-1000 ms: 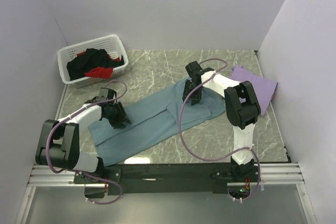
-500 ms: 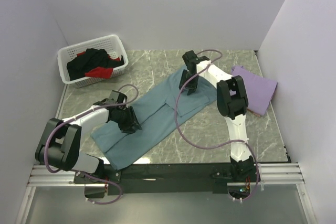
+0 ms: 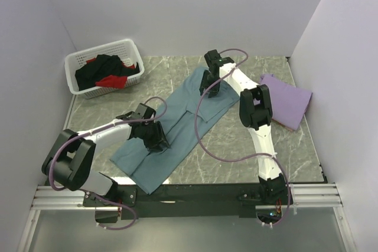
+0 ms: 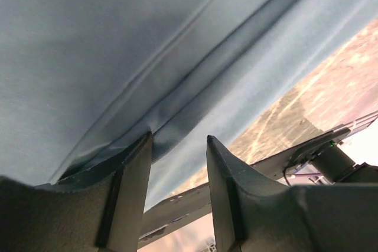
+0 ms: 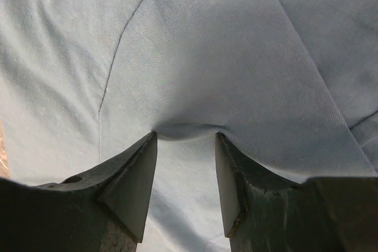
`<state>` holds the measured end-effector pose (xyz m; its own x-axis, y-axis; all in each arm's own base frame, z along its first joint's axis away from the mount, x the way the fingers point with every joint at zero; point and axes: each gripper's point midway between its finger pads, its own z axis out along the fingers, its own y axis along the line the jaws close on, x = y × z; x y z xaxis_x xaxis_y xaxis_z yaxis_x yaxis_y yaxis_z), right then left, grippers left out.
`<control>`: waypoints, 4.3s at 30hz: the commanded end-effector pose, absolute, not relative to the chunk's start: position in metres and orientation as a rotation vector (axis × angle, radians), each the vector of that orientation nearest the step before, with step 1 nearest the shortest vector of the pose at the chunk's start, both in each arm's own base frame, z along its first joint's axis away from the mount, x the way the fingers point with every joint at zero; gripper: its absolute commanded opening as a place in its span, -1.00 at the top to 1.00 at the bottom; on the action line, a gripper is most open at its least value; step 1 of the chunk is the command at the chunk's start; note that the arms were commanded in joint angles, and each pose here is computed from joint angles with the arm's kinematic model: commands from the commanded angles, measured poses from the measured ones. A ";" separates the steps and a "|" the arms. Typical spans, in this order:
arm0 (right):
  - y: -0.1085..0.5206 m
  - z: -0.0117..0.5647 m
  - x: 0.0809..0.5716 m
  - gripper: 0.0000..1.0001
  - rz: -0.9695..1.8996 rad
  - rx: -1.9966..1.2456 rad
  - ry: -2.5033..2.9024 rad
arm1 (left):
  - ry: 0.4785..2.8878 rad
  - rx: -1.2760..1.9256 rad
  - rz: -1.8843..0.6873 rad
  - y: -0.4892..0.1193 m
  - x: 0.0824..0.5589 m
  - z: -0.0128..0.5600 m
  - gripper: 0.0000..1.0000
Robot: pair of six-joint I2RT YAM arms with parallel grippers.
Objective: Fold and stack the t-shirts
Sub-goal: Fold the tshirt
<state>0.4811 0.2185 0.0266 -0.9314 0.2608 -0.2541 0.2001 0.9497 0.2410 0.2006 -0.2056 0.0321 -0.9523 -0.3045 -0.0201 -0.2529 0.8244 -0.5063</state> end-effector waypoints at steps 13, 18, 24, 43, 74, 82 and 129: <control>0.206 0.130 0.492 -0.04 0.446 0.234 2.592 | 2.669 -0.551 -0.502 -0.166 0.226 0.096 0.02; 0.208 0.125 0.448 -0.04 0.483 0.205 2.653 | 2.742 -0.612 -0.439 -0.153 0.201 0.061 0.02; 0.217 0.090 0.401 -0.02 0.546 0.188 2.755 | 2.768 -0.691 -0.356 -0.138 0.181 0.038 0.04; 0.202 -0.011 0.388 0.01 0.324 0.313 2.981 | 2.901 -0.572 -0.647 -0.174 0.157 0.022 0.11; 0.168 -0.004 0.491 -0.02 0.285 0.327 2.902 | 2.985 -0.061 -0.908 -0.353 0.180 0.056 0.11; 0.179 0.073 0.492 -0.04 0.412 0.289 2.768 | 2.797 0.046 -0.824 -0.329 0.197 0.120 0.08; 0.251 0.034 0.070 0.09 0.337 -0.094 3.189 | 2.834 -0.307 -0.675 -0.139 0.184 0.078 0.04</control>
<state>0.0665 0.2507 0.0276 -0.9928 -0.0962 0.0715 -0.0773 0.9698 0.2314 0.1858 -0.1356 0.0710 -0.9582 -0.2474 -0.1437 -0.1639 0.8863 -0.4330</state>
